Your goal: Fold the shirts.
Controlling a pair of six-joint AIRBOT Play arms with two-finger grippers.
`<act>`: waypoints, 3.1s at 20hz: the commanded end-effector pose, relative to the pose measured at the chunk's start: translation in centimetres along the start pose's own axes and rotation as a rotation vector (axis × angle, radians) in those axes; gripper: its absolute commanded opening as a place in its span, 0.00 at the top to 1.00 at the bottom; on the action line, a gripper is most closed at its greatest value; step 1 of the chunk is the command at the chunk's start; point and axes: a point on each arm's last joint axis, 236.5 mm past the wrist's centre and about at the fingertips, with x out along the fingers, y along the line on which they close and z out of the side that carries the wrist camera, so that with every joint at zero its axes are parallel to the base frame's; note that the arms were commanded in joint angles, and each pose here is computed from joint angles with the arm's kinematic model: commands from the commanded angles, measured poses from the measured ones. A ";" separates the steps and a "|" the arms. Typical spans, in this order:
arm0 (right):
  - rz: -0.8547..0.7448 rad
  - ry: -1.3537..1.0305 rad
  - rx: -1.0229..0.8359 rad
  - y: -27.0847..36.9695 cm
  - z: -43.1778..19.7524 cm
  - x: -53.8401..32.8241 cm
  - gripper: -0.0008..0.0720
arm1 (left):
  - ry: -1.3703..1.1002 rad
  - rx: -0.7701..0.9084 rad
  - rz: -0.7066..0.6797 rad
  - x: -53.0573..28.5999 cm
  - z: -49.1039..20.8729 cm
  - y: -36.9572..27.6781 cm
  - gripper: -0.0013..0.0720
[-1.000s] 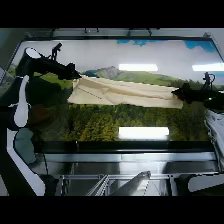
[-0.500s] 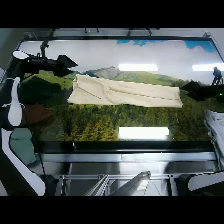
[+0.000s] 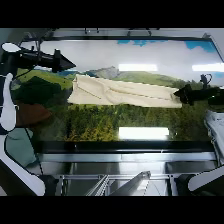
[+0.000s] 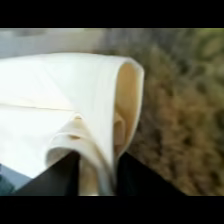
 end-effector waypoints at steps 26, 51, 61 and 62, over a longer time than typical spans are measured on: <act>0.441 -0.108 -0.561 39.3 -11.0 10.1 0.96 | -0.063 0.061 -0.491 2.7 1.5 -20.0 0.98; -0.202 0.165 -0.365 22.2 -7.1 10.7 0.06 | -0.057 0.000 -0.458 -6.6 -4.9 -15.4 0.98; -0.196 0.274 -0.168 15.9 -8.5 18.1 0.05 | -0.067 0.032 -0.452 -5.9 -4.9 -15.0 0.98; -0.186 0.282 -0.149 15.7 -8.7 18.8 0.05 | -0.067 0.032 -0.453 -5.9 -4.9 -15.0 0.98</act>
